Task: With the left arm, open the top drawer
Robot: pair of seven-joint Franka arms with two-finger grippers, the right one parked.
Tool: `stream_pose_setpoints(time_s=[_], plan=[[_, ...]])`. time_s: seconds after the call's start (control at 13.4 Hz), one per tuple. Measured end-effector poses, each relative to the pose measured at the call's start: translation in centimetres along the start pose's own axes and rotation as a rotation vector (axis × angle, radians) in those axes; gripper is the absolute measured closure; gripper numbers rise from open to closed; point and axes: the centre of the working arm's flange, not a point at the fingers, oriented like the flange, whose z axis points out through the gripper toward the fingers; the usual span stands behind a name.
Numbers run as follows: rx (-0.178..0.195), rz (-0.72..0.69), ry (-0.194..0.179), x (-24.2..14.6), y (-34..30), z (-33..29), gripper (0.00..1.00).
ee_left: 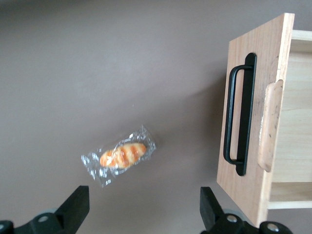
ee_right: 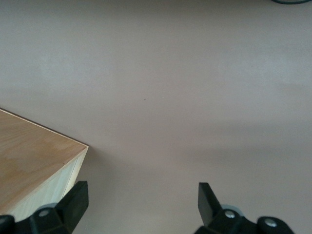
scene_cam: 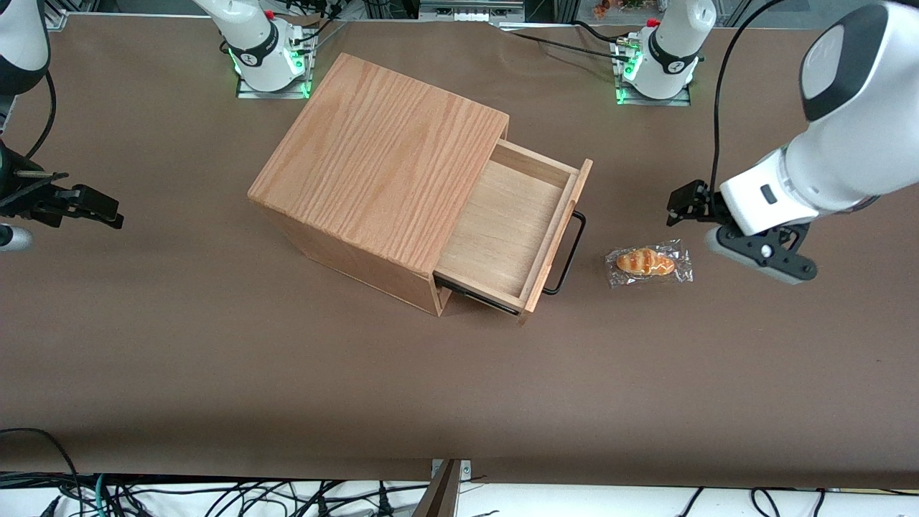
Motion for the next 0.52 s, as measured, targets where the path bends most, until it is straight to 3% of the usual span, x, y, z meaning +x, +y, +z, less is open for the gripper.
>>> stream_pose_setpoints(time_s=[0.15, 0.37, 0.52], plan=[[0.037, -0.051, -0.036, -1.8, -0.1, -1.5, 0.0], [0.044, -0.121, -0.013, -3.5, -3.2, -3.8, 0.0], [0.039, -0.175, -0.019, -5.0, -6.3, -4.0, 0.0]])
